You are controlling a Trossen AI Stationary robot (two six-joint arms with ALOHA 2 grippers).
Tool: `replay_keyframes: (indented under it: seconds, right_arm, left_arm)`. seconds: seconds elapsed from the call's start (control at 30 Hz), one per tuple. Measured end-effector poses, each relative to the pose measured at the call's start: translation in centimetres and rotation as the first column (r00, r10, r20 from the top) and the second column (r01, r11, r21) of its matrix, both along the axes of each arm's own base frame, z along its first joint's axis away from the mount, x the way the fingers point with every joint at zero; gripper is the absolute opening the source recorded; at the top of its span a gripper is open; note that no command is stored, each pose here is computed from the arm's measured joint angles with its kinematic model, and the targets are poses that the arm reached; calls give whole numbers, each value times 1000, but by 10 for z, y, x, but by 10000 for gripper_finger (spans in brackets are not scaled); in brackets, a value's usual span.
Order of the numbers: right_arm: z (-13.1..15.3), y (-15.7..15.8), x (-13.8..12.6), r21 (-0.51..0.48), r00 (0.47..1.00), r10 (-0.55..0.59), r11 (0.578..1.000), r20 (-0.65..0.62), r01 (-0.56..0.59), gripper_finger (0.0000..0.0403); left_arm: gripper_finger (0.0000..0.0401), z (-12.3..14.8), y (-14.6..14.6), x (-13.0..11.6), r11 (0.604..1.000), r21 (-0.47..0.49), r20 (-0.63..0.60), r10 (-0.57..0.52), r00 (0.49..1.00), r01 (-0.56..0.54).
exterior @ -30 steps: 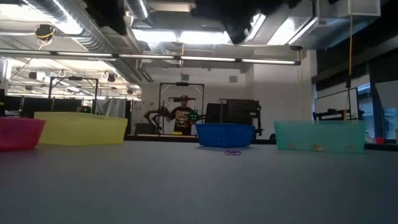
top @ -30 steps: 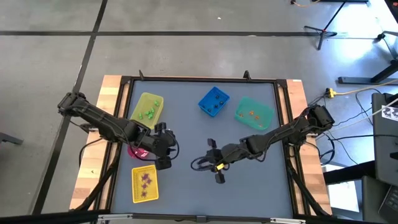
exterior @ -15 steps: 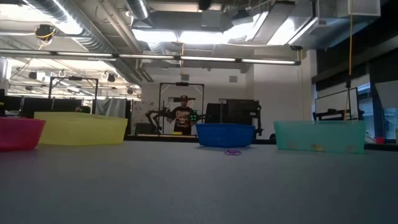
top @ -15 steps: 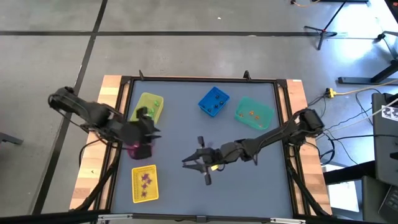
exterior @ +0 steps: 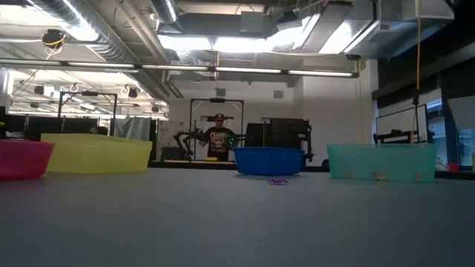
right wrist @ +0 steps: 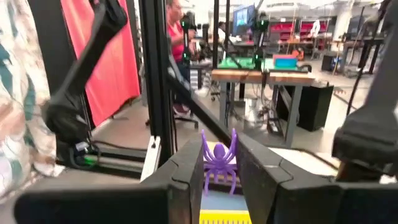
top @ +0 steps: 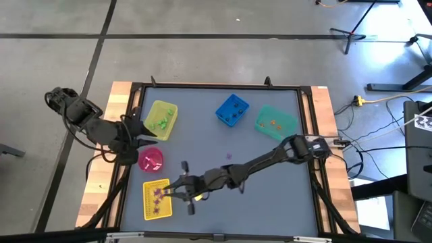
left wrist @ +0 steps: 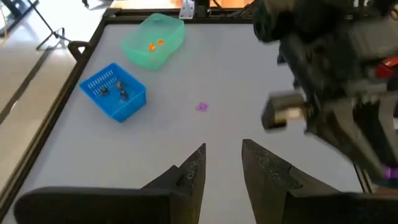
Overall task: Sort Halloween decoration
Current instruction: Put the purple spider toy into the yellow basket
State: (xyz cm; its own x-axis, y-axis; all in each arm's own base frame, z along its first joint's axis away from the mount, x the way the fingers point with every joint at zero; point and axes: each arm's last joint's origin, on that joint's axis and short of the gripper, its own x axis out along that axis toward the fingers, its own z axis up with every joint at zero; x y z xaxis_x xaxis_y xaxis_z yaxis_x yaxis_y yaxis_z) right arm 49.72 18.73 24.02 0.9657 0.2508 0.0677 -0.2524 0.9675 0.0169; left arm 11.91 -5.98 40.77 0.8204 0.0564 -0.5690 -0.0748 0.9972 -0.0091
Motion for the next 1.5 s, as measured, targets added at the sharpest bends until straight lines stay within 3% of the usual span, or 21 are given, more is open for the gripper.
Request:
replay_keyframes:
  seconds: [0.23, 0.53, 0.9, 1.27, 1.37, 1.5]
  right_arm:
    - [-38, 13, 36, -30, 997, -3, 1000, -80, 0, 90]
    - [-85, 17, 45, -43, 987, -5, 999, -158, -2, 90]
    - [-89, 8, 48, -42, 981, -5, 999, -196, -4, 98]
    - [-87, 3, 49, -38, 972, -13, 999, -233, 4, 218]
    - [-77, 2, 46, -84, 962, -21, 996, -273, -2, 231]
    - [-57, -3, 33, -224, 910, -45, 973, -413, -54, 236]
  left_arm:
    - [90, 1, 3, -2, 998, 70, 22, 9, 1000, -11]
    - [90, 2, 4, -2, 993, 104, 42, 51, 998, -55]
    - [90, 1, 4, -1, 992, 111, 31, 50, 998, -53]
    - [90, 1, 4, -1, 990, 132, 27, 35, 999, -39]
    - [90, 1, 4, -2, 990, 134, 26, 35, 999, -38]
    - [90, -5, 2, 2, 990, 137, 18, 34, 999, -36]
